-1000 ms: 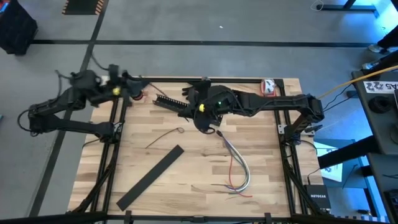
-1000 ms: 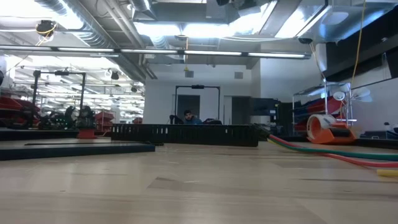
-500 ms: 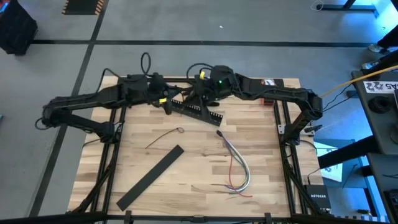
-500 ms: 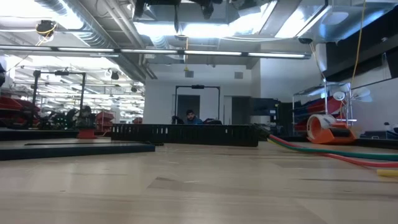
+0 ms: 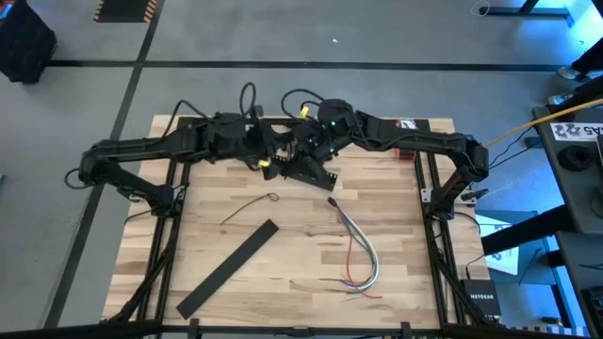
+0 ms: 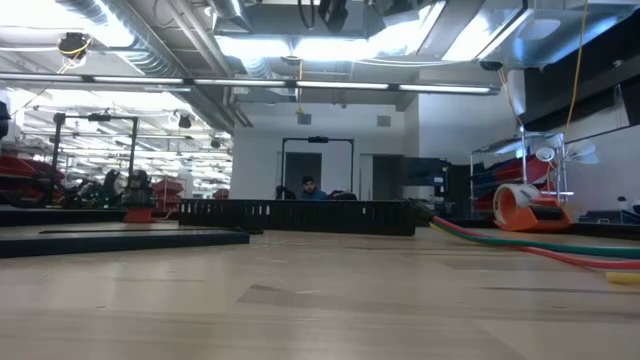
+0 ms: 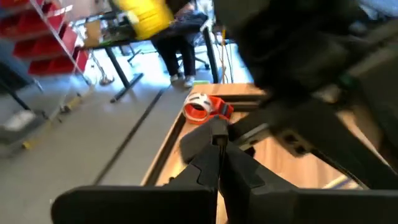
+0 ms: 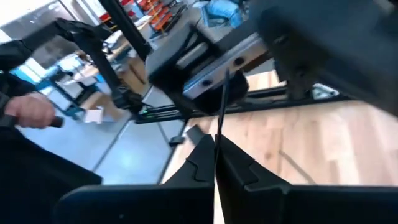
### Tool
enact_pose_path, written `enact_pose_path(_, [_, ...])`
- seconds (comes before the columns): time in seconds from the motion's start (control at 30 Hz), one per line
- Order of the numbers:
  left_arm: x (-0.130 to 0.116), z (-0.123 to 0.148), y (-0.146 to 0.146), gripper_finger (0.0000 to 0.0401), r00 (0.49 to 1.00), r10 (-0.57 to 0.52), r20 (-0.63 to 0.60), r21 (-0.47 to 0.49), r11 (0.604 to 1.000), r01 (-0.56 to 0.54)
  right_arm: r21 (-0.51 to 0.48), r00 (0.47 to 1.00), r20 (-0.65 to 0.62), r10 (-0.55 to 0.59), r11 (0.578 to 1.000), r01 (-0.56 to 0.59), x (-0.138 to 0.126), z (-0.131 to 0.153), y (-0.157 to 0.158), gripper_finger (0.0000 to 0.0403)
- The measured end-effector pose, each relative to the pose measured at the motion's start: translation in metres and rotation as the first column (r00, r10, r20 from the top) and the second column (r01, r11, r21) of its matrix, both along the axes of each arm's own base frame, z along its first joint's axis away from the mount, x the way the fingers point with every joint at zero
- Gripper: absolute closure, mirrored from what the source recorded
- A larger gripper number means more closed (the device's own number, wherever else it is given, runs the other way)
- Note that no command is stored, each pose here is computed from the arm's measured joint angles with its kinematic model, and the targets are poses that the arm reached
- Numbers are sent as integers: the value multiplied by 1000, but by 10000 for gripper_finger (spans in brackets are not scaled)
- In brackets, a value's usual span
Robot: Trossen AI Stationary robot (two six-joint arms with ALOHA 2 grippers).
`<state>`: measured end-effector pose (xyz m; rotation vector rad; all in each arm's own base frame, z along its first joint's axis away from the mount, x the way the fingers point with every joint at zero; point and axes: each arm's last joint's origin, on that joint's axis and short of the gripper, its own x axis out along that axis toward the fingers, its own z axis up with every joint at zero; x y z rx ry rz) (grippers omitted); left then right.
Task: Ziptie cables
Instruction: Prepare the black zip tie
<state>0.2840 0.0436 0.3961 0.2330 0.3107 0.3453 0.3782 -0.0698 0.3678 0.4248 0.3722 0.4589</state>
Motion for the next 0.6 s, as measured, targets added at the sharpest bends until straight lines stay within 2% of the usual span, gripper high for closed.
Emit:
enact_pose_path(0.17, [5, 0, -14, 401, 997, -8, -72, 164, 986, 19, 69, 998, -57, 19, 997, -15, -3, -3, -5, 403])
enact_pose_path(0.4, [6, 1, -25, 401, 986, -59, -158, 345, 932, 111, 139, 992, -116, 45, 990, -28, -6, -6, -8, 403])
enact_pose_path(0.6, [8, 0, -25, 401, 976, -71, -207, 437, 886, 157, 188, 988, -140, 67, 981, -40, -5, -7, -7, 403])
